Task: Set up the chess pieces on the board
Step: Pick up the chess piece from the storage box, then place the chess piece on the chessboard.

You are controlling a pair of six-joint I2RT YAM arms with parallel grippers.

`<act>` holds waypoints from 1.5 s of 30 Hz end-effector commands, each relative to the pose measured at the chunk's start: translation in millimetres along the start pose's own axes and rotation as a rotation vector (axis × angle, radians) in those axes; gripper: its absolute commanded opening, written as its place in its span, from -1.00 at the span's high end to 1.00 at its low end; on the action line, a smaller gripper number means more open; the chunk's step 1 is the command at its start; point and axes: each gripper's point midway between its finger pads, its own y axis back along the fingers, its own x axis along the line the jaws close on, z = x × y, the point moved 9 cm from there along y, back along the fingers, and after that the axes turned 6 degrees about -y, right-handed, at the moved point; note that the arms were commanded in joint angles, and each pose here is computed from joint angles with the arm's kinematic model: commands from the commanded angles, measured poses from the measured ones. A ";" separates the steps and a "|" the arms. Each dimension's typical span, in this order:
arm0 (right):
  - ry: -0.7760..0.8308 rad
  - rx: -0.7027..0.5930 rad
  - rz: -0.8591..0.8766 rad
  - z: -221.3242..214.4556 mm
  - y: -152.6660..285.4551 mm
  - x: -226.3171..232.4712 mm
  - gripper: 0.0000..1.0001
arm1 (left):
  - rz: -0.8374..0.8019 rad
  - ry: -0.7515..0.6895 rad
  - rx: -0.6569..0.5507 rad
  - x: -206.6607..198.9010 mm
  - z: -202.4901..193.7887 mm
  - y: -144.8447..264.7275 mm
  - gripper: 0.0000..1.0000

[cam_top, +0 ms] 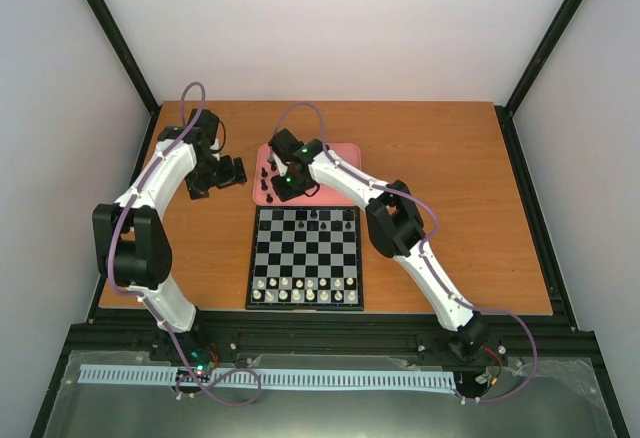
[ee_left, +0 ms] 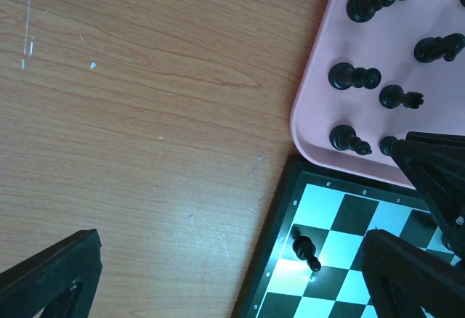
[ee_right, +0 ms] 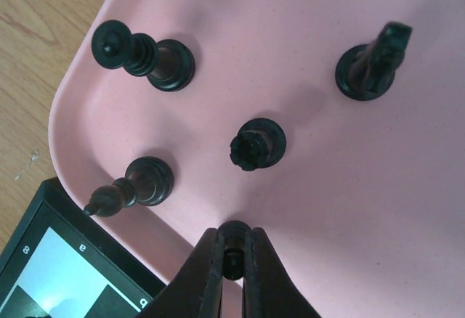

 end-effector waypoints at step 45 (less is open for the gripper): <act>0.100 0.049 0.018 -73.0 40.3 38.4 0.93 | 0.002 0.002 -0.051 -1.8 5.7 13.7 -1.00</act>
